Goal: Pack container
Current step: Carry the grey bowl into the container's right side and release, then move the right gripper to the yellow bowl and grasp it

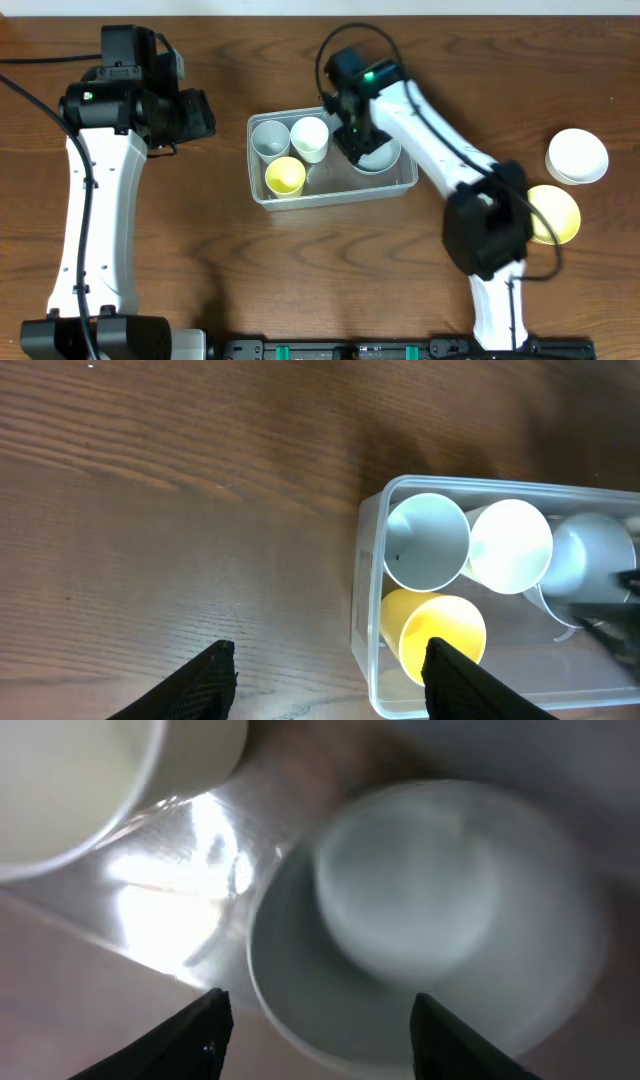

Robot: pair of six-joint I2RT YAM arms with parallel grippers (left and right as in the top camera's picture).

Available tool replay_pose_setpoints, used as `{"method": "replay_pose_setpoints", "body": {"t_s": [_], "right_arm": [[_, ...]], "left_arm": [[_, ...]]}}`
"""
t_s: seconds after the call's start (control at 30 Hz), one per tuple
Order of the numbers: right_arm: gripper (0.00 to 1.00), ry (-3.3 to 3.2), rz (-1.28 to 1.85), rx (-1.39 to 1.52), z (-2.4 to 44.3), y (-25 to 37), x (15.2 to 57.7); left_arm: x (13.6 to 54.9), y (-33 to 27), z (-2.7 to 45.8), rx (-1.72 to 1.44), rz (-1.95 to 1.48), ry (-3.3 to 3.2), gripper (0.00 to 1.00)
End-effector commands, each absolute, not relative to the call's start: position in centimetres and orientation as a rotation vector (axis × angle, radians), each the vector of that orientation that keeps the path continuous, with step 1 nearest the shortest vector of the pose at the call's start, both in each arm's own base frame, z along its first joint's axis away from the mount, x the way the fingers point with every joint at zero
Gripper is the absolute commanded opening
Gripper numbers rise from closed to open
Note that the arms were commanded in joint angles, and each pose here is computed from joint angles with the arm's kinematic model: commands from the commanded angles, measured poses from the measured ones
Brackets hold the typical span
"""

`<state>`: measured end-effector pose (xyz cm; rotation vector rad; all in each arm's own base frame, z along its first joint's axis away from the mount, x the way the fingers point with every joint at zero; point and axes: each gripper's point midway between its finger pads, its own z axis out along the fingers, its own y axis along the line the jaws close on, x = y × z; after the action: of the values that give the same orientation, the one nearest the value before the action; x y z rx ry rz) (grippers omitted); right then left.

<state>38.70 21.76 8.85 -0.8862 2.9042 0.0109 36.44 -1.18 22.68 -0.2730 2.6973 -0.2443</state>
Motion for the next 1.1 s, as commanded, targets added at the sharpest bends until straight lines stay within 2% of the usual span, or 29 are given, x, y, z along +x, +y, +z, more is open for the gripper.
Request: {"method": "replay_pose_setpoints", "body": {"t_s": [0.0, 0.13, 0.27, 0.33, 0.4, 0.47, 0.83, 1.07], "right_arm": [[0.62, 2.764, 0.04, -0.61, 17.5, 18.2, 40.2], [0.65, 2.695, 0.06, -0.193, 23.7, 11.6, 40.5], [0.68, 2.695, 0.05, 0.235, 25.9, 4.1, 38.9], [0.77, 2.717, 0.027, 0.435, 25.7, 0.5, 37.7], [0.85, 2.743, 0.0, 0.585, 24.7, -2.6, 36.7], [0.89, 2.769, -0.004, 0.691, 23.0, -4.8, 35.9], [0.9, 2.913, -0.018, 1.005, 9.1, -9.6, 30.8], [0.84, 2.902, -0.019, 1.022, 4.2, -9.7, 29.6]], "left_arm": [[36.4, -1.1, 22.4, -0.285, -0.247, 2.707, 0.61], [36.4, -1.1, 22.4, -0.285, -0.247, 2.707, 0.61], [36.4, -1.1, 22.4, -0.285, -0.247, 2.707, 0.61], [36.4, -1.1, 22.4, -0.284, -0.247, 2.707, 0.61], [36.4, -1.1, 22.4, -0.285, -0.247, 2.707, 0.61], [36.4, -1.1, 22.4, -0.285, -0.247, 2.707, 0.61], [36.3, -1.1, 22.3, -0.286, -0.247, 2.711, 0.61], [36.3, -1.1, 22.3, -0.286, -0.247, 2.711, 0.61]]}}
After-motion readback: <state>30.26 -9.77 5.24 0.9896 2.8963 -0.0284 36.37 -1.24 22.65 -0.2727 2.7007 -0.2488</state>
